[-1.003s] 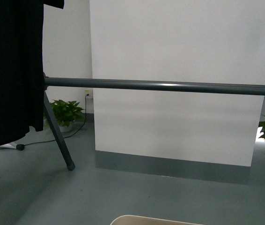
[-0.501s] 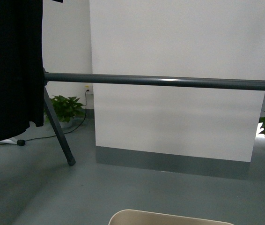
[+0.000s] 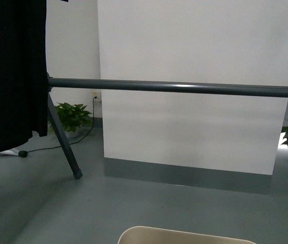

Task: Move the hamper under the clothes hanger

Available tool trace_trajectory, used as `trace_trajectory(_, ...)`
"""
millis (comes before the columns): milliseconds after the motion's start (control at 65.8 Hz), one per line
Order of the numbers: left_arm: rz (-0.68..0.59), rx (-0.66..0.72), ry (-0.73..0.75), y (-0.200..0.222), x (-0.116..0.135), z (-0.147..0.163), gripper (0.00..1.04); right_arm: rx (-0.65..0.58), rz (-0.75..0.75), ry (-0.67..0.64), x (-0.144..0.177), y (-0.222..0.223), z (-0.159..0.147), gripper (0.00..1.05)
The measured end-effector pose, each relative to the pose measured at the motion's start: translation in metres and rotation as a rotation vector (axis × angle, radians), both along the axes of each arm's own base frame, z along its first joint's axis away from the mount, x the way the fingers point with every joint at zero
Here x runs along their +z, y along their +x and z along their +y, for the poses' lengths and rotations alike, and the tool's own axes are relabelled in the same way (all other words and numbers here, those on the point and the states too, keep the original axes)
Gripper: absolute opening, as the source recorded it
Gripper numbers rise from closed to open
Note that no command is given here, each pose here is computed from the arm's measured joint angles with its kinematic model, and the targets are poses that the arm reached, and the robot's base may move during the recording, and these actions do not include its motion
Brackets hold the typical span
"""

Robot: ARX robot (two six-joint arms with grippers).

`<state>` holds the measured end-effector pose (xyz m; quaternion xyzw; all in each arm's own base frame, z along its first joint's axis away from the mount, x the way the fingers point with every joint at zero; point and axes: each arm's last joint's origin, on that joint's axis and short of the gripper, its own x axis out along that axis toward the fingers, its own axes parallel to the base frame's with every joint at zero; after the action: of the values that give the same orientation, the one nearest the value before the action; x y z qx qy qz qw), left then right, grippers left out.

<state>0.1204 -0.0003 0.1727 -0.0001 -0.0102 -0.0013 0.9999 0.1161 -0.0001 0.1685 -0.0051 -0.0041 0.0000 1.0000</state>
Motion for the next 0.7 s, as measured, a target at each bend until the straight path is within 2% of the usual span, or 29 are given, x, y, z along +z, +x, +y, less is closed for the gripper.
trace_trajectory(456,0.000,0.000,0.000,-0.010,0.000,0.000,0.03,0.000,0.001,0.000,-0.001,-0.009,0.000,0.02)
trace_trajectory(501,-0.001,0.000,0.000,-0.011,0.000,0.000,0.03,0.000,0.036,0.000,-0.005,-0.015,0.000,0.02)
trace_trajectory(699,0.016,0.000,0.000,-0.022,-0.004,0.000,0.03,0.000,0.007,0.000,-0.003,-0.018,0.000,0.02)
